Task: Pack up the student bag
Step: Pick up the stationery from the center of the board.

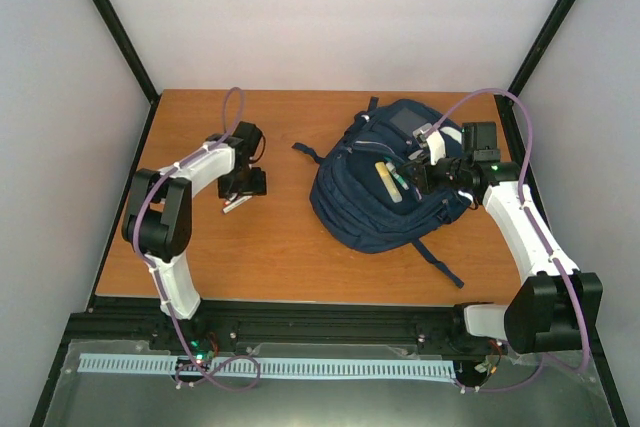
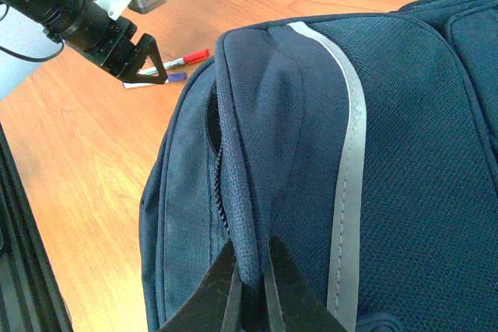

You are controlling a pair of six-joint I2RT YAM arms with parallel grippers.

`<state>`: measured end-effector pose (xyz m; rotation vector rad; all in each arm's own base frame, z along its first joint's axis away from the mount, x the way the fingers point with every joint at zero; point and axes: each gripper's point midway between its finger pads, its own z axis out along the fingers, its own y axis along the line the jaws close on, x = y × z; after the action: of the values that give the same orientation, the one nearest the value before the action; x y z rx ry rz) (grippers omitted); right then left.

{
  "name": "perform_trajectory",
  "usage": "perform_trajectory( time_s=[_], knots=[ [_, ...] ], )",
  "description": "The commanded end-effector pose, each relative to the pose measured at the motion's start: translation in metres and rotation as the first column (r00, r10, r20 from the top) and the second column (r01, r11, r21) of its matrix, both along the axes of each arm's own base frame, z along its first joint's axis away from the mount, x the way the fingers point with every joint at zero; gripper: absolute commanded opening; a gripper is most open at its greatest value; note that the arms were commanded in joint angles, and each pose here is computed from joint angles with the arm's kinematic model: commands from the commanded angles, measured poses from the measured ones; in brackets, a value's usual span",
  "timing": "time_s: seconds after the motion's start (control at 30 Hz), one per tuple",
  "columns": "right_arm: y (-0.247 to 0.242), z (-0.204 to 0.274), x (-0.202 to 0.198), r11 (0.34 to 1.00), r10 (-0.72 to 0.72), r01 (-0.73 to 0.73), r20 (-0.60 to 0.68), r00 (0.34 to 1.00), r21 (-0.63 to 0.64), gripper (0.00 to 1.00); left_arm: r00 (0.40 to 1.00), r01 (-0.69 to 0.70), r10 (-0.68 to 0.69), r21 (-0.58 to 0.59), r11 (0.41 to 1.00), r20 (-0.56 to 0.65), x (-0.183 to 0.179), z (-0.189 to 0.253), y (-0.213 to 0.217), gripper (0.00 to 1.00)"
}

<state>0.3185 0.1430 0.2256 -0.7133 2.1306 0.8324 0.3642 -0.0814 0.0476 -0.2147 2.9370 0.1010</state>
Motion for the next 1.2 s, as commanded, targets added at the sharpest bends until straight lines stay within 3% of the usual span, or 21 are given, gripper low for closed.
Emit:
perform_trajectory(
  time_s=[0.0,0.4,0.7,0.87,1.07,1.17],
  knots=[
    [0.006,0.026,-0.002,0.997,0.049,-0.054,0.098,0.994,0.049,0.03,0.999,-0.029,0.029,0.003,1.000,-0.023,0.006,-0.006,0.010,0.78],
    [0.005,0.022,-0.001,0.998,0.047,-0.051,0.090,0.995,0.046,0.03,0.995,-0.032,0.021,-0.109,0.994,-0.094,-0.012,-0.031,-0.008,0.62],
    [0.005,0.020,0.001,0.998,0.047,-0.051,0.084,0.995,0.047,0.03,0.986,-0.071,0.033,-0.235,0.969,-0.162,-0.047,-0.040,-0.025,0.32],
    [0.006,0.019,0.001,0.997,0.051,-0.055,0.080,0.995,0.050,0.03,0.980,-0.067,0.022,-0.226,0.972,-0.198,-0.064,-0.046,-0.026,0.14],
    [0.006,0.021,0.000,0.997,0.050,-0.055,0.087,0.995,0.050,0.03,0.991,-0.014,-0.025,-0.283,0.959,-0.133,-0.065,-0.016,-0.046,0.03],
    [0.005,0.022,-0.001,0.997,0.049,-0.054,0.091,0.995,0.050,0.03,0.997,0.032,-0.057,-0.373,0.927,-0.057,-0.059,0.015,-0.073,0.01]
  ],
)
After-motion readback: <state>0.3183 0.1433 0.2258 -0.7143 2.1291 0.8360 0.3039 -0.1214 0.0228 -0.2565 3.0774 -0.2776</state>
